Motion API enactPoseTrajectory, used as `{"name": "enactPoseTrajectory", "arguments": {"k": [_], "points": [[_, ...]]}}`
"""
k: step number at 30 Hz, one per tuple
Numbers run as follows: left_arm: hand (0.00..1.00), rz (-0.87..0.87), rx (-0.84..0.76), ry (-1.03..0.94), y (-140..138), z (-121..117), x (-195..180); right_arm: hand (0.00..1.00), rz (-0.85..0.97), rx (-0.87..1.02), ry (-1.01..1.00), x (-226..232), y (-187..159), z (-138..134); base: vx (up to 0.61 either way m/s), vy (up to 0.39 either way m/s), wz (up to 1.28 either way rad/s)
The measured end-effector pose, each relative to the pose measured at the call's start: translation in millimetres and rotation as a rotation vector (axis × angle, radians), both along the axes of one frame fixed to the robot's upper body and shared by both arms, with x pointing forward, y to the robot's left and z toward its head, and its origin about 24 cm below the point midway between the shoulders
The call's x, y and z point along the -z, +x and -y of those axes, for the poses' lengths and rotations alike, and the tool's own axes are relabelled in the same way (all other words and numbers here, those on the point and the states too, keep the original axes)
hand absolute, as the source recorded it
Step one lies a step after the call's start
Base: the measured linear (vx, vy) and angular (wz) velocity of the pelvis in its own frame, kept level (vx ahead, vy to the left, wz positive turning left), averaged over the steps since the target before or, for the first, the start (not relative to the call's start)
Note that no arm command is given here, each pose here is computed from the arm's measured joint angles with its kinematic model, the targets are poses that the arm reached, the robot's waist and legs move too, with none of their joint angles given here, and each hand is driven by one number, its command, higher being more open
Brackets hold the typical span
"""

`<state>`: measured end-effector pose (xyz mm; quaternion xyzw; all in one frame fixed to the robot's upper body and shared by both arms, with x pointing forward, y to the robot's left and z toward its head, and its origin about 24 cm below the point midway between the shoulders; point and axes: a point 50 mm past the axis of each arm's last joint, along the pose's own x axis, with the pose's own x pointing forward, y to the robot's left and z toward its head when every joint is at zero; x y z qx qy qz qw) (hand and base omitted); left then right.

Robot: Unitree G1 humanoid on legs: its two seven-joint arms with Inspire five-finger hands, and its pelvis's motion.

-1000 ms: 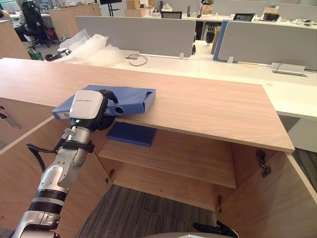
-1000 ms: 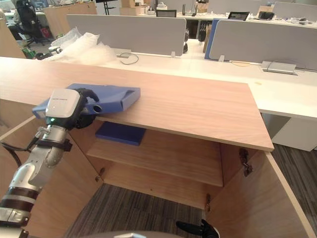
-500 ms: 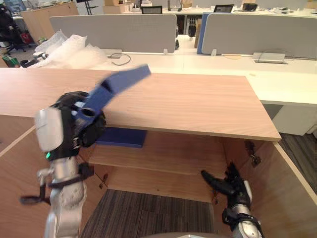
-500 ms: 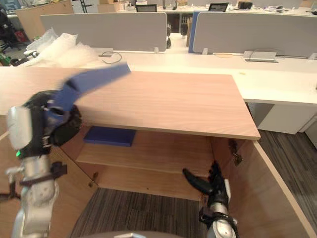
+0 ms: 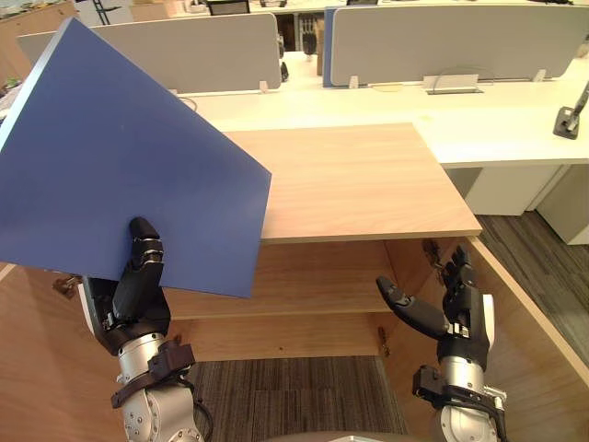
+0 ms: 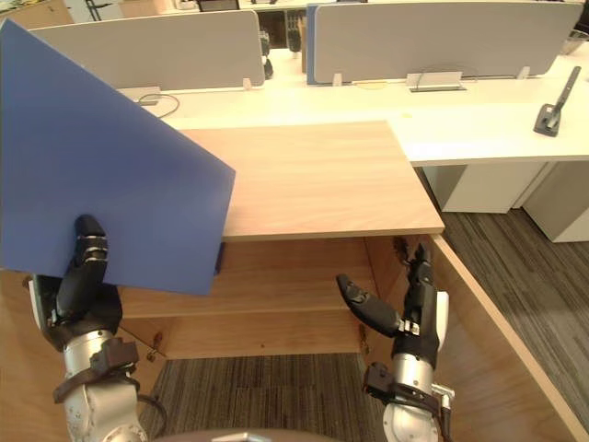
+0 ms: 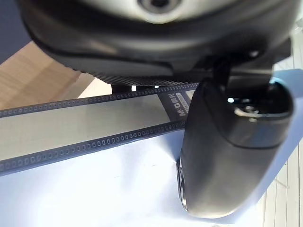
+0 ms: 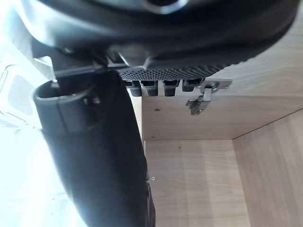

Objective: Walk over to the cabinet, pick up the folder, carry it to the office cabinet, place the folder inside the office cabinet, then close the office cabinet door

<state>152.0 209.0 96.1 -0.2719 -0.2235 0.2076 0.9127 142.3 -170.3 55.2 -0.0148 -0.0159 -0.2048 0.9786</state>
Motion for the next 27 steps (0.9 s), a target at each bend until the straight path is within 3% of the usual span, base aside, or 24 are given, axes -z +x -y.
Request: {"name": "enactPoseTrajectory", "arguments": {"k": [4,7,12,15,20,27], "points": [[0.00,0.050,0.053,-0.029,8.6,3.7,-4.5,1.00,0.115,-0.042,-0.063,-21.5,12.2,-1.1,0.00,-0.010,-0.16],[0.00,0.076,0.153,0.012,26.3,6.4,-6.9,1.00,0.307,-0.165,-0.120,-54.2,42.7,-3.5,-0.03,-0.005,-0.09],[0.00,0.128,0.421,0.193,53.4,24.9,-20.7,1.00,0.686,-0.624,-0.106,-130.0,79.0,-20.4,-0.05,-0.005,0.06],[0.00,0.151,0.549,0.296,56.9,33.4,-26.3,1.00,0.776,-0.796,-0.159,-160.5,85.4,-18.9,-0.04,-0.006,0.13],[0.00,0.138,0.623,0.400,56.7,31.0,-28.6,1.00,0.702,-0.956,-0.224,-176.5,96.0,-3.4,-0.02,-0.002,0.02],[0.00,0.056,0.762,0.595,52.2,20.7,-28.7,1.00,0.395,-1.113,-0.369,-188.6,106.8,21.7,-0.04,-0.003,0.00]]}}
